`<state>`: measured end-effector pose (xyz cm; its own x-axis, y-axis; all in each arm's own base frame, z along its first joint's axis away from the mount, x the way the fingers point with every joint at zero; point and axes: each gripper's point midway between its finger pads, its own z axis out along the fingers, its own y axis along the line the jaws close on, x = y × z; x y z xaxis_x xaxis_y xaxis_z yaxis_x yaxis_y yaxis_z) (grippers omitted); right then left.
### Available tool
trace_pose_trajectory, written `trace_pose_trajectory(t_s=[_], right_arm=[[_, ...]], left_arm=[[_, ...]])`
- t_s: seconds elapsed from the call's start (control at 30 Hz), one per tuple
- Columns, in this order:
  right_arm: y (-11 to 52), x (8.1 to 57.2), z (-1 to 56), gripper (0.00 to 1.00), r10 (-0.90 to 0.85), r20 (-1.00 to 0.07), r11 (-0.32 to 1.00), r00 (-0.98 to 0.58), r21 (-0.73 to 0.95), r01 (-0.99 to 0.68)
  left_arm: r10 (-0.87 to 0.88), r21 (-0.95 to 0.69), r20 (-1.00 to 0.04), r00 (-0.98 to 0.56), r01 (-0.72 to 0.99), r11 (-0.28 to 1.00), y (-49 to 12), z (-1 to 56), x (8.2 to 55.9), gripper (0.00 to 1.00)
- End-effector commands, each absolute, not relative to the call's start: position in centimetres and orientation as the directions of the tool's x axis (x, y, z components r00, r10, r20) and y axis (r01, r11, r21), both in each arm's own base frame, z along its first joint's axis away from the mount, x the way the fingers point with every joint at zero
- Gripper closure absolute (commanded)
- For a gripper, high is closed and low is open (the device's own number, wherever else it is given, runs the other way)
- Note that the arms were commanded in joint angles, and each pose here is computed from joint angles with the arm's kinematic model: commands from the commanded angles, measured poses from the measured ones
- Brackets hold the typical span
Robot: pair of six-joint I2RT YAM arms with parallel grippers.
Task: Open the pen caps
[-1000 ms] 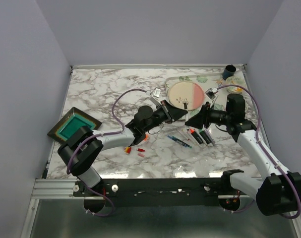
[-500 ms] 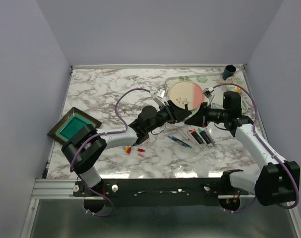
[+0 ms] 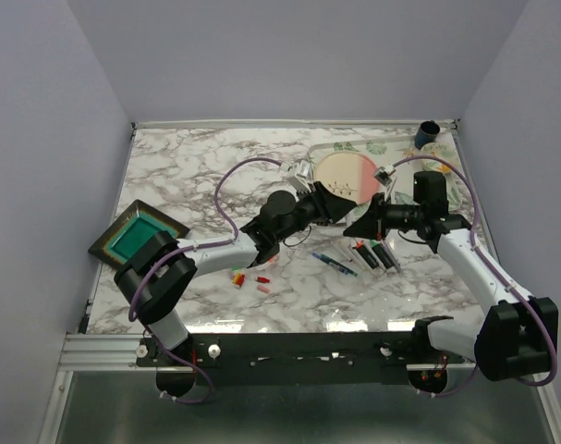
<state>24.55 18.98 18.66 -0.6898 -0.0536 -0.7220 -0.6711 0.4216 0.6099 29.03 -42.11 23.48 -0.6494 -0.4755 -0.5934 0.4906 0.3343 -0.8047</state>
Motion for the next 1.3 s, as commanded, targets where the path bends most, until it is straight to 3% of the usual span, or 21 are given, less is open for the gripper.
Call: trace_pose_trajectory(t_s=[0.0, 0.2, 0.27, 0.5, 0.63, 0.8, 0.97, 1.1, 1.27], right_arm=[[19.5, 24.2, 19.6, 0.99, -0.077, -0.73, 0.38, -0.679, 0.608, -0.697], [19.4, 24.3, 19.6, 0.99, -0.077, -0.732, 0.385, -0.677, 0.604, -0.698], [19.5, 24.3, 19.7, 1.0, -0.079, -0.734, 0.383, -0.674, 0.602, -0.701], [19.6, 23.5, 19.1, 1.0, -0.137, -0.747, 0.321, -0.651, 0.588, -0.742], [20.1, 22.5, 18.4, 1.0, -0.196, -0.735, 0.275, -0.65, 0.595, -0.755], [21.1, 21.5, 17.2, 1.0, -0.267, -0.72, 0.266, -0.641, 0.584, -0.767], [21.1, 22.1, 16.6, 1.0, -0.306, -0.73, 0.302, -0.611, 0.534, -0.789], [19.1, 23.9, 15.0, 0.99, -0.409, -0.745, 0.407, -0.528, 0.368, -0.836], [14.2, 26.1, 10.9, 0.99, -0.562, -0.622, 0.588, -0.545, 0.163, -0.792]], left_arm=[[-0.499, -0.769, -0.637, -0.587, 0.53, 0.359, -41.5, 26.1, 30.2, 0.58], [-0.475, -0.773, -0.632, -0.612, 0.543, 0.329, -42.1, 25.9, 29.7, 0.79], [-0.471, -0.772, -0.632, -0.615, 0.55, 0.317, -42.4, 26.0, 29.5, 1.0], [-0.506, -0.753, -0.652, -0.565, 0.561, 0.344, -40.1, 27.6, 32.1, 1.0], [-0.624, -0.73, -0.675, -0.394, 0.48, 0.486, -32.1, 30.7, 39.2, 1.0], [-0.673, -0.693, -0.71, -0.205, 0.372, 0.618, -24.7, 34.5, 42.6, 1.0], [-0.682, -0.688, -0.713, -0.162, 0.346, 0.638, -21.9, 35.5, 41.9, 1.0], [-0.627, -0.686, -0.728, -0.277, 0.309, 0.659, -21.8, 30.5, 39.4, 1.0], [-0.546, -0.651, -0.747, -0.38, 0.247, 0.718, -20.2, 24.8, 35.4, 1.0]])
